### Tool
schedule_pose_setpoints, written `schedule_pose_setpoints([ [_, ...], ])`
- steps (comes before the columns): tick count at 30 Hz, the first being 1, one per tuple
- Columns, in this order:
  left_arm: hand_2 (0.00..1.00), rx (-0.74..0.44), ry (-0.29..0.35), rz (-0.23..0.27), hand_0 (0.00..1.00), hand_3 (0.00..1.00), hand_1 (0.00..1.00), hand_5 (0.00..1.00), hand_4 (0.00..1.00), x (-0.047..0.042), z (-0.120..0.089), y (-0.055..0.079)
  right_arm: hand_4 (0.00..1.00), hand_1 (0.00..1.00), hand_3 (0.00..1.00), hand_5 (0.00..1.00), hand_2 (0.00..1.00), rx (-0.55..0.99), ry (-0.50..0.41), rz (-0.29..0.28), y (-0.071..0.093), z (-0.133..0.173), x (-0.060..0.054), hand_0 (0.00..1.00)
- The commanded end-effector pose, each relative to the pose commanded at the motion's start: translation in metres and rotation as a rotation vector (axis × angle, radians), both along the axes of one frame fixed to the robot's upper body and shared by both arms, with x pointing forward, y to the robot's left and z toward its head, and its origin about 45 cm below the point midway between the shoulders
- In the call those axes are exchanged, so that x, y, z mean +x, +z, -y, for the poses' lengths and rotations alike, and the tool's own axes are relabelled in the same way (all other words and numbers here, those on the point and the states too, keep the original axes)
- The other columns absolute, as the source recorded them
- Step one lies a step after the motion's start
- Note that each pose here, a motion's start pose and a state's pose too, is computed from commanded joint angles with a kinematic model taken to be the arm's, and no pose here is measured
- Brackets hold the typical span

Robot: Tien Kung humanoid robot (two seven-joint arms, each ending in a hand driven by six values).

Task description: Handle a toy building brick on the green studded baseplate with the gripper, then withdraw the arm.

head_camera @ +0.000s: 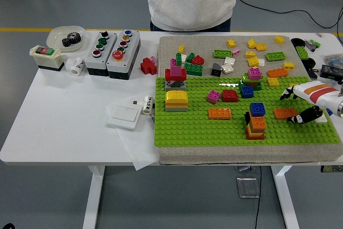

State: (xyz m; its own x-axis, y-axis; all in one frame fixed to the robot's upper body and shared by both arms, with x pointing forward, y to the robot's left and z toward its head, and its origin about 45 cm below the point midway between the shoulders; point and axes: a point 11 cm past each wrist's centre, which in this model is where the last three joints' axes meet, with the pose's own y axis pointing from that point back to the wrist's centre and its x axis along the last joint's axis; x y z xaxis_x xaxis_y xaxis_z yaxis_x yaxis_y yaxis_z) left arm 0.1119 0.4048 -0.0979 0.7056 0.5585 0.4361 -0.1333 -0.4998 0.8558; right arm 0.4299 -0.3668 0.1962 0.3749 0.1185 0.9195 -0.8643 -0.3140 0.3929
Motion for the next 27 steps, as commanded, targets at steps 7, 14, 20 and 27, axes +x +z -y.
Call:
schedule_pose_setpoints([
  [7, 0.697, 0.000, -0.005, -0.004, 0.565, 0.623, 0.640, 0.757, 0.651, -0.0002, 0.0002, -0.0001, 0.859, 0.592, 0.680, 0.303, 0.684, 0.008, 0.000, -0.005, -0.0031, -0.0024, -0.0004, 0.542],
  [14, 0.698, -0.001, -0.009, -0.004, 0.563, 0.623, 0.640, 0.759, 0.651, 0.0010, 0.0004, 0.0001, 0.851, 0.576, 0.664, 0.303, 0.668, 0.013, -0.007, 0.000, -0.0039, -0.0010, -0.0001, 0.532],
  [20, 0.697, -0.001, -0.012, -0.004, 0.563, 0.623, 0.640, 0.762, 0.651, 0.0019, 0.0005, 0.0003, 0.821, 0.545, 0.631, 0.295, 0.633, 0.016, -0.004, 0.004, -0.0032, -0.0023, 0.0005, 0.511],
  [27, 0.696, -0.001, -0.014, -0.004, 0.562, 0.622, 0.641, 0.766, 0.651, 0.0022, 0.0003, 0.0004, 0.800, 0.532, 0.601, 0.298, 0.612, 0.015, -0.003, 0.006, -0.0018, -0.0024, 0.0013, 0.500],
])
